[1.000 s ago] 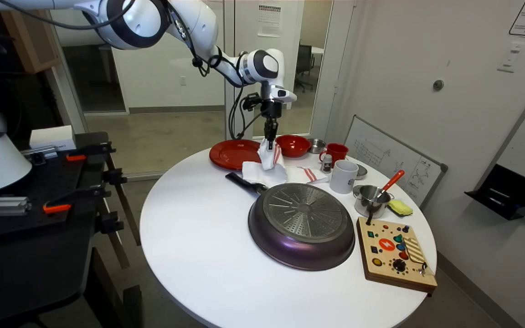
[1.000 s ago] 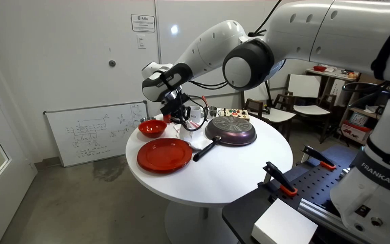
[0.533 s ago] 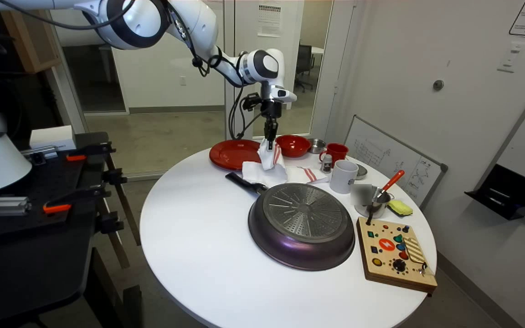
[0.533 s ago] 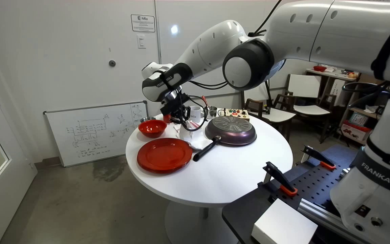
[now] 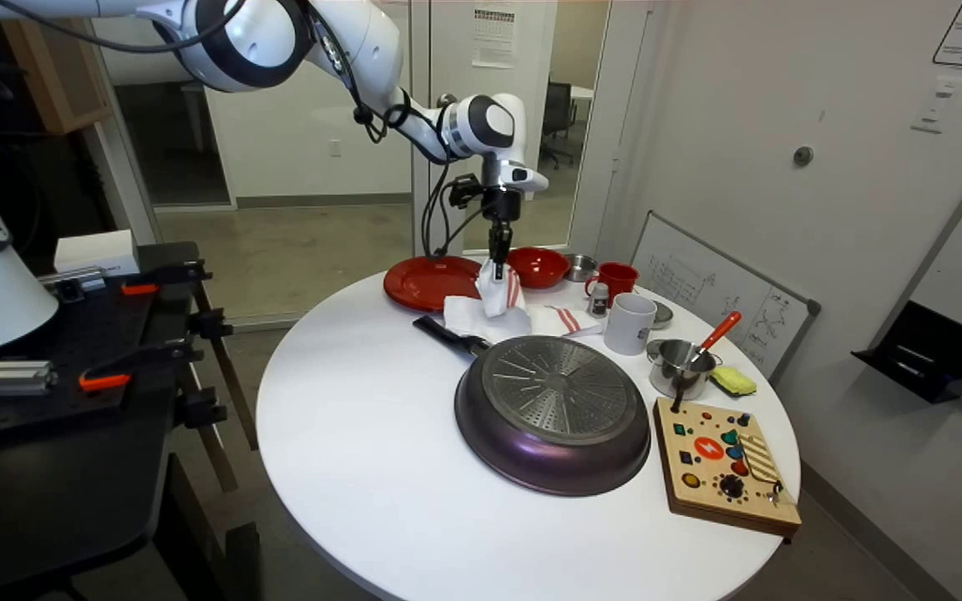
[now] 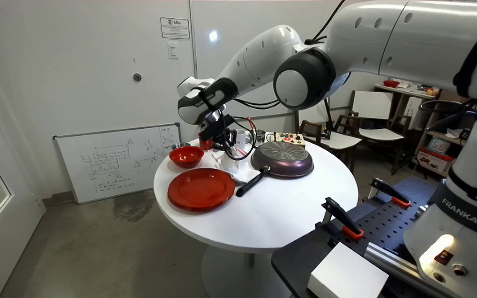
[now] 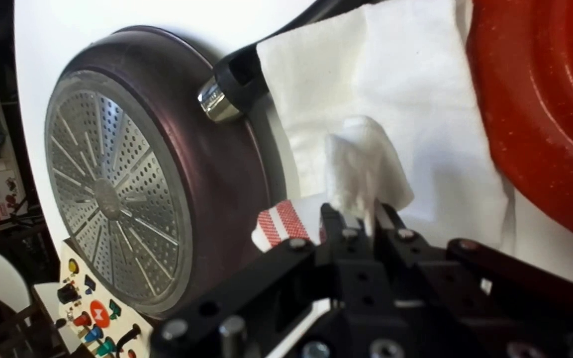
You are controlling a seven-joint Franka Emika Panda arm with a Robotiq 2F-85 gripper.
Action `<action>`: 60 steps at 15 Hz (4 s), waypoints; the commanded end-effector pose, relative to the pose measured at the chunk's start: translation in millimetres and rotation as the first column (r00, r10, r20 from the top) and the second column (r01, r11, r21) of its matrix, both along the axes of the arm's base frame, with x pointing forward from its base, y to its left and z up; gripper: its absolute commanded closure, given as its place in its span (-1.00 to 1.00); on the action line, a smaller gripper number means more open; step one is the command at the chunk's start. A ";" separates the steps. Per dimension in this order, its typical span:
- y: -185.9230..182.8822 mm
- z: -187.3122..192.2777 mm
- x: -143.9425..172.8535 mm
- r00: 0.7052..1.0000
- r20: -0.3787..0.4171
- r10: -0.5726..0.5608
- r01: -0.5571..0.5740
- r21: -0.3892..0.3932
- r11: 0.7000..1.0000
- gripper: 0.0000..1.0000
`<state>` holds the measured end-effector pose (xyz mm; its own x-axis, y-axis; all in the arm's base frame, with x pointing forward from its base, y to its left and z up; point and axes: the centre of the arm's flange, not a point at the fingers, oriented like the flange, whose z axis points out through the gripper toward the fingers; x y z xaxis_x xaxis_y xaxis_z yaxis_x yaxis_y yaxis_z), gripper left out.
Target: Fold the towel on the table
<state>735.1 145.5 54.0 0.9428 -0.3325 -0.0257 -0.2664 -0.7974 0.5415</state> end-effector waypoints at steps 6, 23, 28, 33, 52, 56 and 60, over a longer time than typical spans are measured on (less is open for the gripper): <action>-21.1 -28.2 74.3 0.997 0.068 -0.031 0.031 0.008 0.999 0.92; -27.0 -28.2 95.2 0.981 0.157 0.117 -0.103 -0.096 0.990 0.92; -16.8 -26.2 94.2 0.951 0.045 0.306 -0.300 -0.114 0.947 0.93; -8.3 -23.8 94.4 0.866 -0.078 0.494 -0.500 -0.151 0.853 0.88; -16.4 45.1 119.9 0.798 -0.259 0.545 -0.603 -0.381 0.701 -1.00; -49.9 101.2 116.3 0.841 -0.259 0.475 -0.530 -0.217 0.820 -1.00; -100.3 146.1 83.2 0.856 -0.302 0.420 -0.454 -0.051 0.889 -1.00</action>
